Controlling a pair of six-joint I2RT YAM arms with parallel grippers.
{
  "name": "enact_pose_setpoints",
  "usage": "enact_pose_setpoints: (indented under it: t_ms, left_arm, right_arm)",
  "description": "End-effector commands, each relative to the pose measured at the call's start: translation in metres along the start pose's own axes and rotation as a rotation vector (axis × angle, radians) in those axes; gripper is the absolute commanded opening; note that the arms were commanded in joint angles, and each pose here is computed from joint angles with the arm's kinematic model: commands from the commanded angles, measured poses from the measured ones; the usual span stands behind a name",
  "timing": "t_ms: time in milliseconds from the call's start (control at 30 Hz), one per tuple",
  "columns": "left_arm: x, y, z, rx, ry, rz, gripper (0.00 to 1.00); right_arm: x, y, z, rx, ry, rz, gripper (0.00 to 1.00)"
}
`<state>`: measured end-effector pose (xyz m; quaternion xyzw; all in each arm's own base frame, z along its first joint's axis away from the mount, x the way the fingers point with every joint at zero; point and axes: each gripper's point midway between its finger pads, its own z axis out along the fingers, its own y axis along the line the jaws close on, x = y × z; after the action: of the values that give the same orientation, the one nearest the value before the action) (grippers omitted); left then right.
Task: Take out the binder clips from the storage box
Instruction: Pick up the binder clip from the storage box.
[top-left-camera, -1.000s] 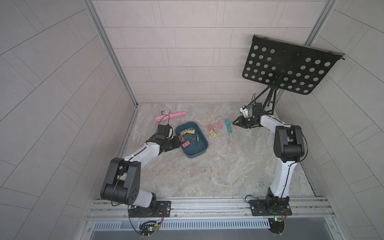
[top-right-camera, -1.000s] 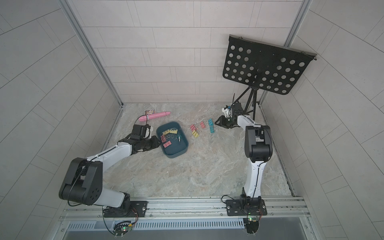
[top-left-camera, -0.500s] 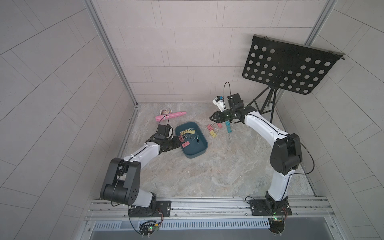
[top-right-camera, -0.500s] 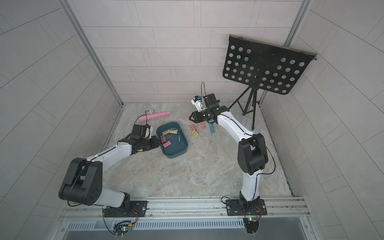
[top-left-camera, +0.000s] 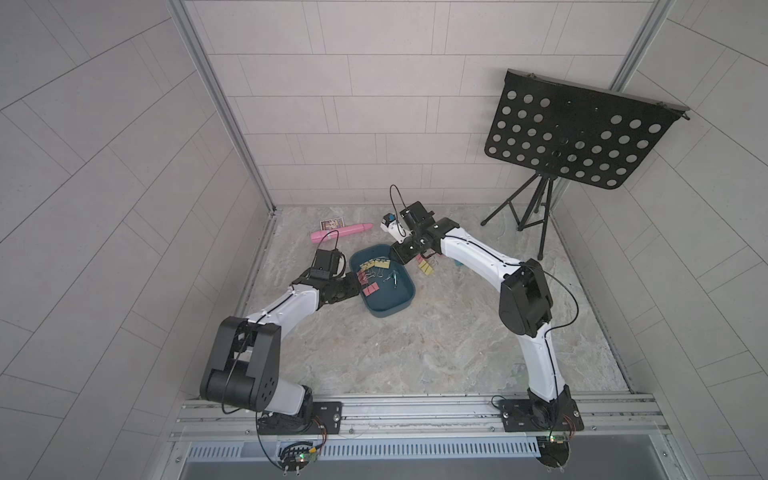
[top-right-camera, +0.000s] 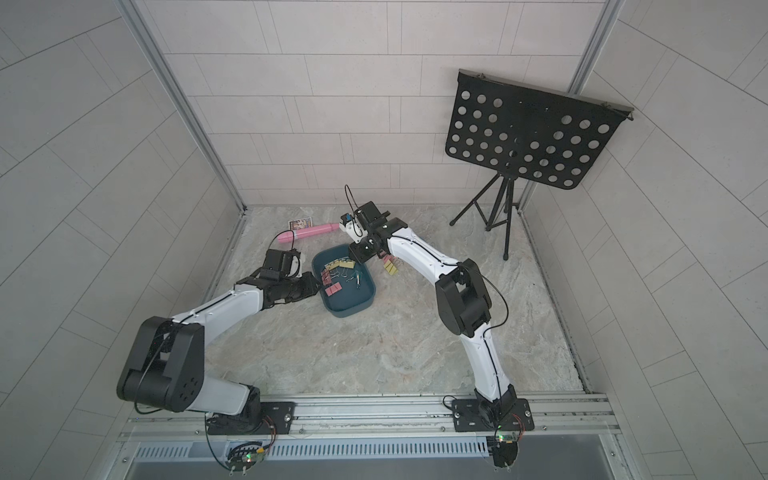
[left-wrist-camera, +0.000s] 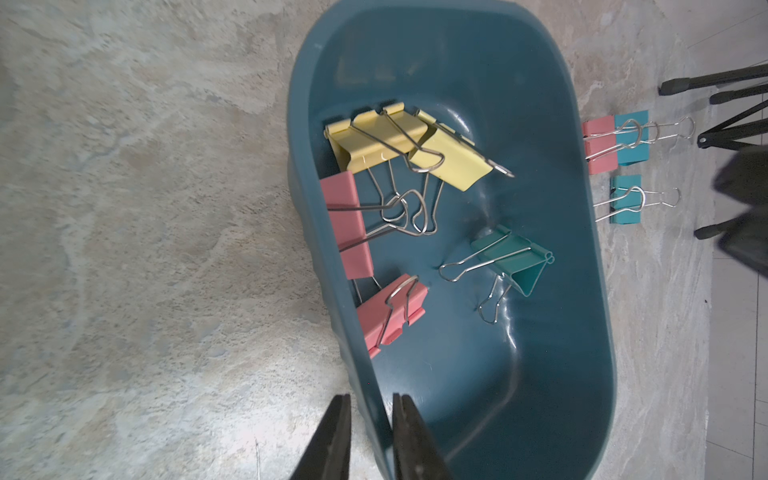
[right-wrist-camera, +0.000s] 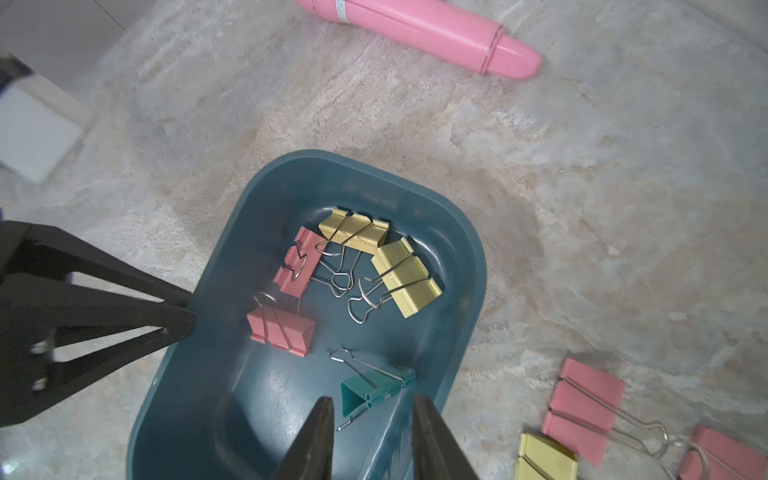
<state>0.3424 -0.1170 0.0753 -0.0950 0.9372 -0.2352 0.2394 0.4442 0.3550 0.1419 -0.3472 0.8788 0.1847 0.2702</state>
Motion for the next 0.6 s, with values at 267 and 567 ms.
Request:
enact_pose_setpoints:
  t_ms: [267,567]
  left_arm:
    - [0.004,0.003,-0.004,-0.019,0.010,0.017,0.26]
    - [0.004,0.002,-0.005,-0.018,0.009,0.017,0.26]
  right_arm:
    - [0.004,0.005,0.033,0.115,0.081,-0.159,0.35]
    - [0.005,0.010,0.050,0.114,0.107,-0.194,0.35]
